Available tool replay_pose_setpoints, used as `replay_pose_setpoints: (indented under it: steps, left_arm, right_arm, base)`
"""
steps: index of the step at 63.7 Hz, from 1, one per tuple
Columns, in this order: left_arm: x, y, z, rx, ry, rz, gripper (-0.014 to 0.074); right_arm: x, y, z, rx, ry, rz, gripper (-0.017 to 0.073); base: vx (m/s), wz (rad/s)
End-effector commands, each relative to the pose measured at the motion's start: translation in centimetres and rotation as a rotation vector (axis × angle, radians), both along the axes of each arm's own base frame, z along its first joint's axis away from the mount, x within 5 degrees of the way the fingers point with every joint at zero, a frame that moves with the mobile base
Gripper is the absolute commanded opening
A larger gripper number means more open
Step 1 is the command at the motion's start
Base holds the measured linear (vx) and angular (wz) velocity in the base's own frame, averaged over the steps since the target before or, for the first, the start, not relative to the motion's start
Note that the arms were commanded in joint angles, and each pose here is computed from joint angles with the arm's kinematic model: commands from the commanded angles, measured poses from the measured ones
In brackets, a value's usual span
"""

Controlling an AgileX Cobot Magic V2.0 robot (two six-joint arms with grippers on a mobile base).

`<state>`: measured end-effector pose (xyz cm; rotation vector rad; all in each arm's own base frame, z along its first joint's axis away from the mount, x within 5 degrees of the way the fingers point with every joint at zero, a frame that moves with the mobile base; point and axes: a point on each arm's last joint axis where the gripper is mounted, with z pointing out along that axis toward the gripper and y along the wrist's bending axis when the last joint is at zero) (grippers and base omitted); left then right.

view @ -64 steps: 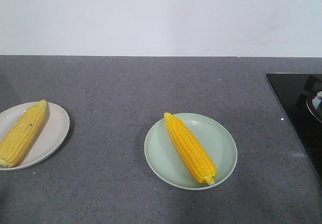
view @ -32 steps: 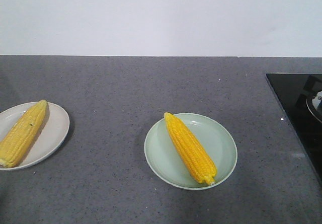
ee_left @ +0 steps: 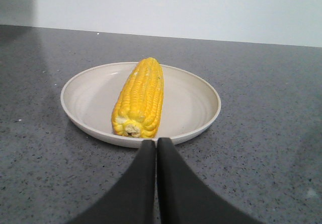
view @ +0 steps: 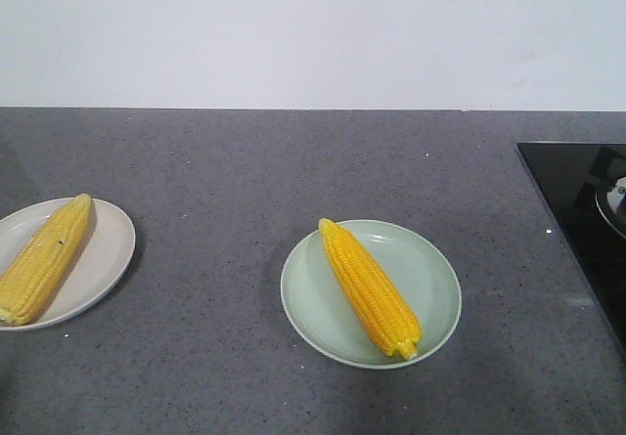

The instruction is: Distribute corn equally

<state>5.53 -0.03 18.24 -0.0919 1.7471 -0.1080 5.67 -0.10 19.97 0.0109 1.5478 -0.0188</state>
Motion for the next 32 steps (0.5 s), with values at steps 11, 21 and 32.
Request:
replay_pose_setpoints:
  steps: [11, 21, 32]
  left_arm:
    - [0.03, -0.07, 0.26, -0.003, -0.075, -0.008, -0.0006]
    - [0.03, -0.07, 0.26, -0.003, -0.075, -0.008, -0.0006]
    - [0.03, -0.07, 0.31, -0.002, -0.081, -0.009, -0.0006]
  right_arm:
    - [-0.01, -0.05, 0.41, -0.008, -0.066, -0.006, -0.0006]
    - [-0.01, -0.05, 0.41, -0.008, -0.066, -0.006, -0.0006]
    - [-0.01, -0.05, 0.41, -0.008, -0.066, -0.006, -0.0006]
  base:
    - [0.0, 0.0]
    - [0.0, 0.0]
    - [0.0, 0.0]
